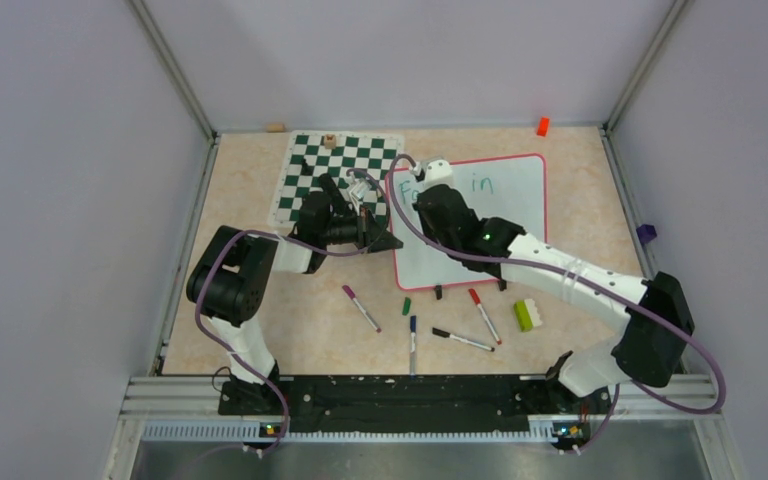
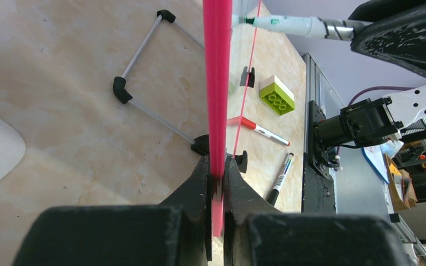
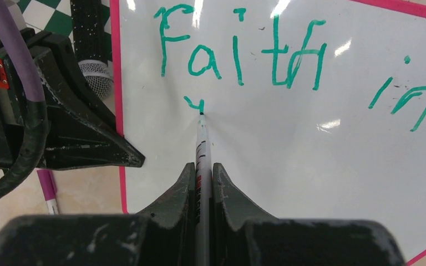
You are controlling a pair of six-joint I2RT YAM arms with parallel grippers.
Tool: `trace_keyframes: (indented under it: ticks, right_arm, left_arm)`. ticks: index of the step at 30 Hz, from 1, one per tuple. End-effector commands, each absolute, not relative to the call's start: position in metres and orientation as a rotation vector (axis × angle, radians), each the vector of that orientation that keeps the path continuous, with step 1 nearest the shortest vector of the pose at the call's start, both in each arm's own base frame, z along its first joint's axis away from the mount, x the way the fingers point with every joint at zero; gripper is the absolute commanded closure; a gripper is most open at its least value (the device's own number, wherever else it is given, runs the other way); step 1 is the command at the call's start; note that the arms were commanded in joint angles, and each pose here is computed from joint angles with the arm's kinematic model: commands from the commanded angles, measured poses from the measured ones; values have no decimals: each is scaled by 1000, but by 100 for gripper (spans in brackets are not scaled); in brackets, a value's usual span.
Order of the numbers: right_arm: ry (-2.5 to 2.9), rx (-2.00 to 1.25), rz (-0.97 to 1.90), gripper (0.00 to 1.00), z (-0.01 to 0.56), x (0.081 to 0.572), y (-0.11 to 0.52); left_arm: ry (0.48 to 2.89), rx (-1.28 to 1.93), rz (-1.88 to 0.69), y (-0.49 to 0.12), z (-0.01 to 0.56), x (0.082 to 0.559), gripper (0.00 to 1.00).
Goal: Write a sentence on the whiteboard
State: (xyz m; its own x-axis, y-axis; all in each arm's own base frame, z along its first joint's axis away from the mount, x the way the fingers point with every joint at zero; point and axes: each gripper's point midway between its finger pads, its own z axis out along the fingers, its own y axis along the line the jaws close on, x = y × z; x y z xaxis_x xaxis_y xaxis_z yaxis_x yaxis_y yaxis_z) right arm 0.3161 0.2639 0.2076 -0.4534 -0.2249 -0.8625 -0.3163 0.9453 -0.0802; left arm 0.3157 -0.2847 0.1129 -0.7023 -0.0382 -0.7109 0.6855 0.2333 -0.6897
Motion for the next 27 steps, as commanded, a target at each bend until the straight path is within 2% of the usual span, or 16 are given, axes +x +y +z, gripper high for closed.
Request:
trace_keyframes:
  ticks: [1, 10, 27]
  right_arm:
    - [2099, -390, 129, 100, 201, 303, 256]
    - [2128, -397, 221, 100, 191, 295, 267]
    - [2026, -343, 224, 100, 230, 312, 271]
  left_arm:
    - [1845, 643, -1488, -293, 127, 319, 100]
    - [1844, 647, -1486, -293, 128, 318, 100]
    - [1847, 650, -1482, -293, 127, 318, 100]
